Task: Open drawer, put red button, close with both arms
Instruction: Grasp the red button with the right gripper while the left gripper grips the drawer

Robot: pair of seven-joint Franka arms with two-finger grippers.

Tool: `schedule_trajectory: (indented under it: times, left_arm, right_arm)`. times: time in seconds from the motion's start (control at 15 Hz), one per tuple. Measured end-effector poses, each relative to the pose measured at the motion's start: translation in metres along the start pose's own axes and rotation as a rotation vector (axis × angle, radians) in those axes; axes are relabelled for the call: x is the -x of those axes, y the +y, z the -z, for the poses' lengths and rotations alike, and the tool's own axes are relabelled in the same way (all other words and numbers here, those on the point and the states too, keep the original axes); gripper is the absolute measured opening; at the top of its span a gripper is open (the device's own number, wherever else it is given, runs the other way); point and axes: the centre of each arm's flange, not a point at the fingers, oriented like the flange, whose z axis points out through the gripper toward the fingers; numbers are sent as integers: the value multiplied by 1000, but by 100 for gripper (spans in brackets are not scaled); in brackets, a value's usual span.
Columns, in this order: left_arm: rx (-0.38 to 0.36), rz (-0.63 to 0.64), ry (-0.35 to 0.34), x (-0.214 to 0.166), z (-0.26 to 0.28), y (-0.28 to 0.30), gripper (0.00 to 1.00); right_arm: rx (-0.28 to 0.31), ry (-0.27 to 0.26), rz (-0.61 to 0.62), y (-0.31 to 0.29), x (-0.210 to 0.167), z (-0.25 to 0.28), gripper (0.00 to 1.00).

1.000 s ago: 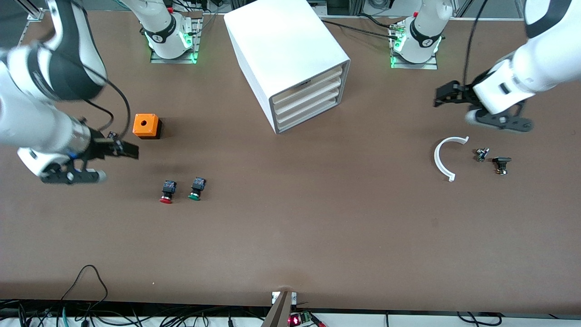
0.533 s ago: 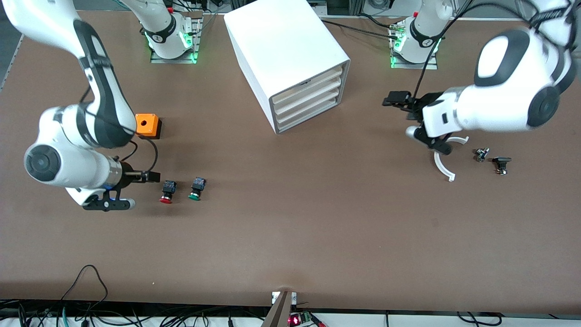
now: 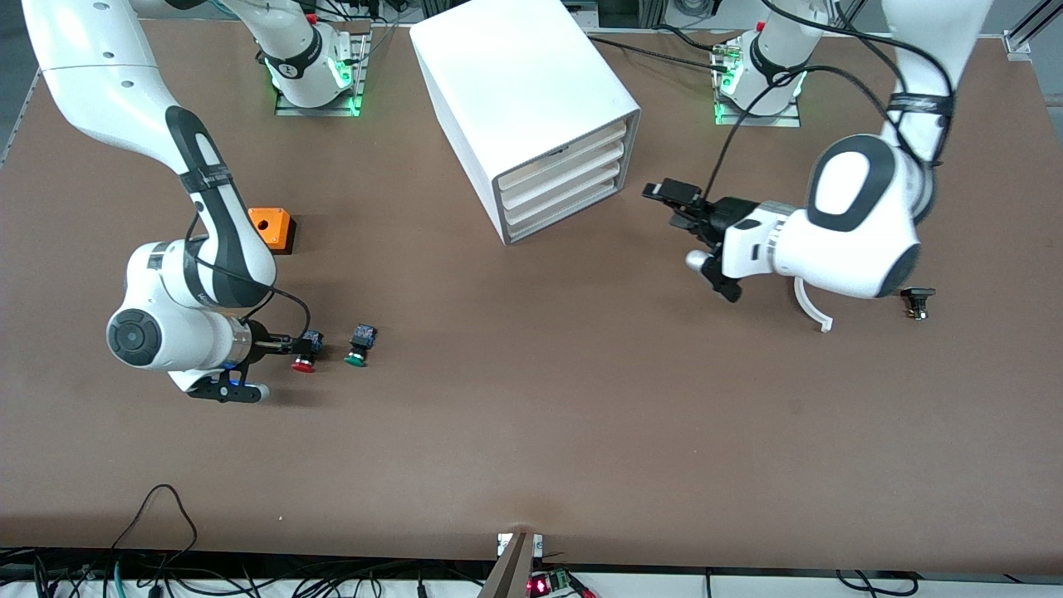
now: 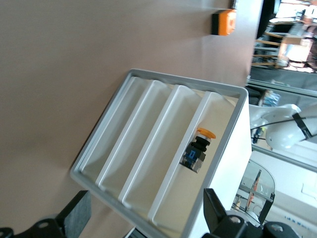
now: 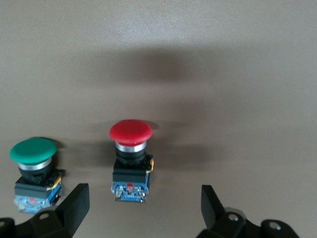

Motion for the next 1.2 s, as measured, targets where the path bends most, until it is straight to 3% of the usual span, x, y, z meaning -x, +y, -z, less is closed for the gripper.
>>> schedule_trajectory:
  times: [0.2,0.6,0.67,0.8,1.0,1.13,1.2]
  left_arm:
    - [53,-32,4,8,-32,-24,97]
    - [43,-114,4,16,-98,-29,93]
    - [56,-136,14,18,-106,-32,90]
    - [78,-156,36,24,-116,-43,89]
    - [101,-174,50,35,-132,-57,80]
    - [112,-186,36,41,-144,-60,67]
    - [113,-186,29,43,-149,-60,67]
  right_arm:
    - [-26,11,-16,-3,-1,-21,100]
    - [-31,5,-11,-12,4,-42,96]
    - [-31,4,-10,-13,4,-42,92]
    - [-31,1,-10,-13,4,-43,71]
    - [-31,2,-10,-13,4,-42,41]
    - [-32,6,-9,-14,4,-40,41]
    - [-32,8,-8,-14,3,-39,41]
